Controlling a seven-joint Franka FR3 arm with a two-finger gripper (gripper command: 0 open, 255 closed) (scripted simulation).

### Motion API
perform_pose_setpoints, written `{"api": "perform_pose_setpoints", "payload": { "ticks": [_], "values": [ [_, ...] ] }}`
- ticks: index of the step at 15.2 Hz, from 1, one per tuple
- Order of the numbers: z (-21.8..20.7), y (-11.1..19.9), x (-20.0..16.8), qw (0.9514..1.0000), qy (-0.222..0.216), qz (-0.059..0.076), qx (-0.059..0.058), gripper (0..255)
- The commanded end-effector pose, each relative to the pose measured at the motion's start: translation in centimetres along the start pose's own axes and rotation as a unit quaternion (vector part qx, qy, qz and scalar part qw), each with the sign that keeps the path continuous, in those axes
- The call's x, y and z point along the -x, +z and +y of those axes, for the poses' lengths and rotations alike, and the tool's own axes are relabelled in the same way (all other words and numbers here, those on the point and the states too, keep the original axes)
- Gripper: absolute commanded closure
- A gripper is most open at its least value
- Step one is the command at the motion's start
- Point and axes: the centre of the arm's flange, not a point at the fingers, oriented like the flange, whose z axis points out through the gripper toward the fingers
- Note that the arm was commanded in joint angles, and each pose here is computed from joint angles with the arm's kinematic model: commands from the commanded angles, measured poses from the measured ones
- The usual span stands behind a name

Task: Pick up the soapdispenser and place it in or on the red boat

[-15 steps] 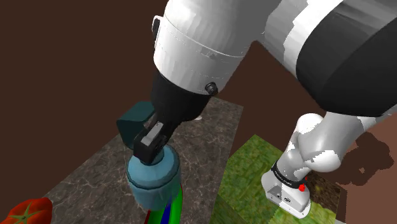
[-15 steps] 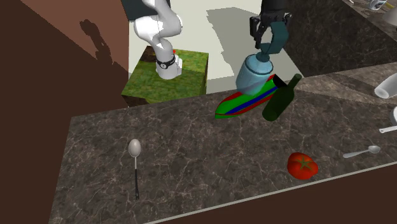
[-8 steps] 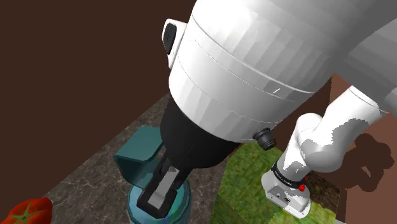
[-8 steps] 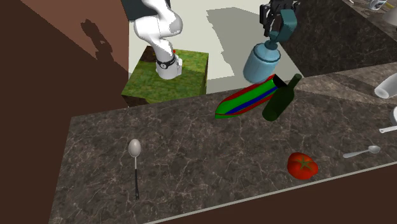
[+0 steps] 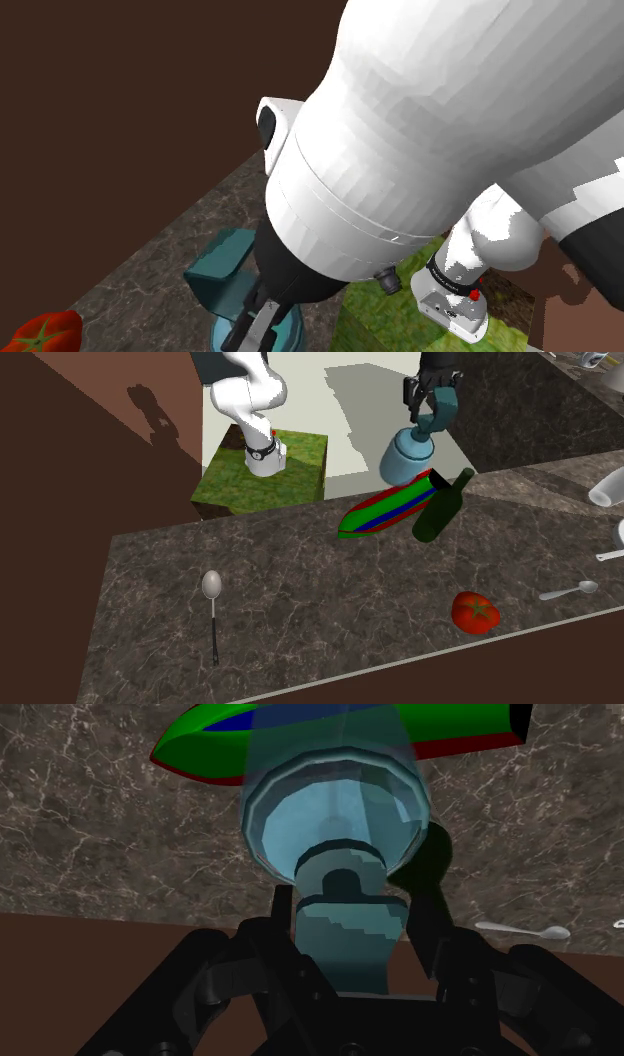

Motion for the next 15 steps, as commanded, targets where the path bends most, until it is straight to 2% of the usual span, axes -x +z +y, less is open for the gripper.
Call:
{"api": "perform_pose_setpoints", "payload": {
  "ticks": [1,15],
  "values": [
    [0.0,1.1,0.3,1.0000,0.000,0.001,0.000,255],
    [-0.1,8.1,2.5,1.0000,0.000,0.001,0.000,255]
  ]
}}
